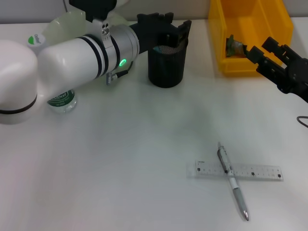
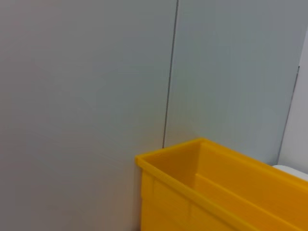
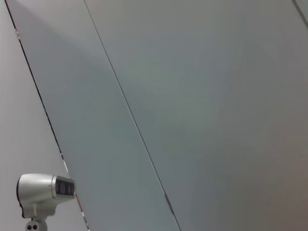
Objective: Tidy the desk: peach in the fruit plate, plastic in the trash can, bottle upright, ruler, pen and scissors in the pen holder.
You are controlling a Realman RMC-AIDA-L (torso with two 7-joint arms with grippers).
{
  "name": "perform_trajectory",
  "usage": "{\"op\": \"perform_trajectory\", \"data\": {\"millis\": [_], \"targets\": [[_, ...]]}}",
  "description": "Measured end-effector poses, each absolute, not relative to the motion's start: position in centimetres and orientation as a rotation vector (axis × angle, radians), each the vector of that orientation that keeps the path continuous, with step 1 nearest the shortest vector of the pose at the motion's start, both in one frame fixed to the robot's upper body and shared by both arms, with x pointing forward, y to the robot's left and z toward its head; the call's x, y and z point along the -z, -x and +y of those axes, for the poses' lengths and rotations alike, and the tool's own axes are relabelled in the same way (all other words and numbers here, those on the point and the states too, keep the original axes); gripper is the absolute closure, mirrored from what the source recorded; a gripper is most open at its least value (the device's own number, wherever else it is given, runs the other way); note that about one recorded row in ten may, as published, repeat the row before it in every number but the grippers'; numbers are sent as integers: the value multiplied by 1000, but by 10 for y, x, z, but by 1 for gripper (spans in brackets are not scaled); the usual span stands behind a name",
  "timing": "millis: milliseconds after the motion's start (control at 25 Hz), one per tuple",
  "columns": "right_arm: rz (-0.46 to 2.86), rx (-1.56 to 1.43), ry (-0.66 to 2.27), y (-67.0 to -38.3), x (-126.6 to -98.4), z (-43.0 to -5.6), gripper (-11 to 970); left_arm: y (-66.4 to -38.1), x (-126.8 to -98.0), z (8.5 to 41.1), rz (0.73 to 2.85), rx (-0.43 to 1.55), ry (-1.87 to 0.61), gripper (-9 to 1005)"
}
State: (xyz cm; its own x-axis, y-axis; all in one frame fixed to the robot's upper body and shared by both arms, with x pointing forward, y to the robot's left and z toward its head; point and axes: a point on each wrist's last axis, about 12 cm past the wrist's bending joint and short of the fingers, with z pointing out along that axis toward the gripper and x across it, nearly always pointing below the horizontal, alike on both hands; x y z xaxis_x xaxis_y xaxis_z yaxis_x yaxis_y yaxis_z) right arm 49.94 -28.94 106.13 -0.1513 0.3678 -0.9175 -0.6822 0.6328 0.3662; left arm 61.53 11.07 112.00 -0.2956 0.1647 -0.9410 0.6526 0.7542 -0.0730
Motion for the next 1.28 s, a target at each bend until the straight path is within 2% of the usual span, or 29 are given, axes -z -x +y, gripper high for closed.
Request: {"op": "perform_trajectory", "data": {"millis": [160,480,520,560,600,720,800,840,880,920,1000,1080,1160,1200,1240,1280], "targets": [[1454,-940,281,-499,-1061,-289,315,-615,-1122,112,1836,552,-624,529],[1442,-948,290,-498,-1064,-291,316,-598,-1148,119,1730,717,-647,529],[1438,-955,311,-497,-1066,-293,317,-587,-1161,138,1666,864,-678,530],[1438,-955,311,-497,-1066,-293,317,-587,-1161,138,1666,864,-678,530],[1444,-969,353,-497,-1070,-297,317,-583,-1166,153,1632,955,-672,530],[1463,-987,405,-498,-1077,-302,318,-577,-1167,172,1576,1050,-640,530],[1513,-1021,507,-502,-1094,-313,318,-570,-1166,193,1501,1119,-606,529],[1513,-1021,507,-502,-1094,-313,318,-570,-1166,193,1501,1119,-606,529],[1583,-1031,610,-504,-1108,-320,318,-560,-1163,214,1402,1185,-597,528],[1583,-1031,610,-504,-1108,-320,319,-557,-1161,220,1383,1202,-597,528],[1710,-1024,761,-510,-1136,-326,319,-544,-1151,241,1330,1257,-565,389],[1754,-1023,803,-513,-1145,-326,319,-540,-1148,246,1315,1268,-560,343],[1827,-1001,908,-520,-1166,-322,320,-531,-1143,252,1284,1284,-579,296],[1893,-989,1010,-528,-1186,-314,320,-519,-1138,256,1258,1277,-636,273],[1893,-989,1010,-528,-1186,-314,320,-519,-1138,256,1258,1277,-636,273],[1954,-985,1098,-536,-1200,-304,320,-507,-1131,260,1258,1256,-721,273]]}}
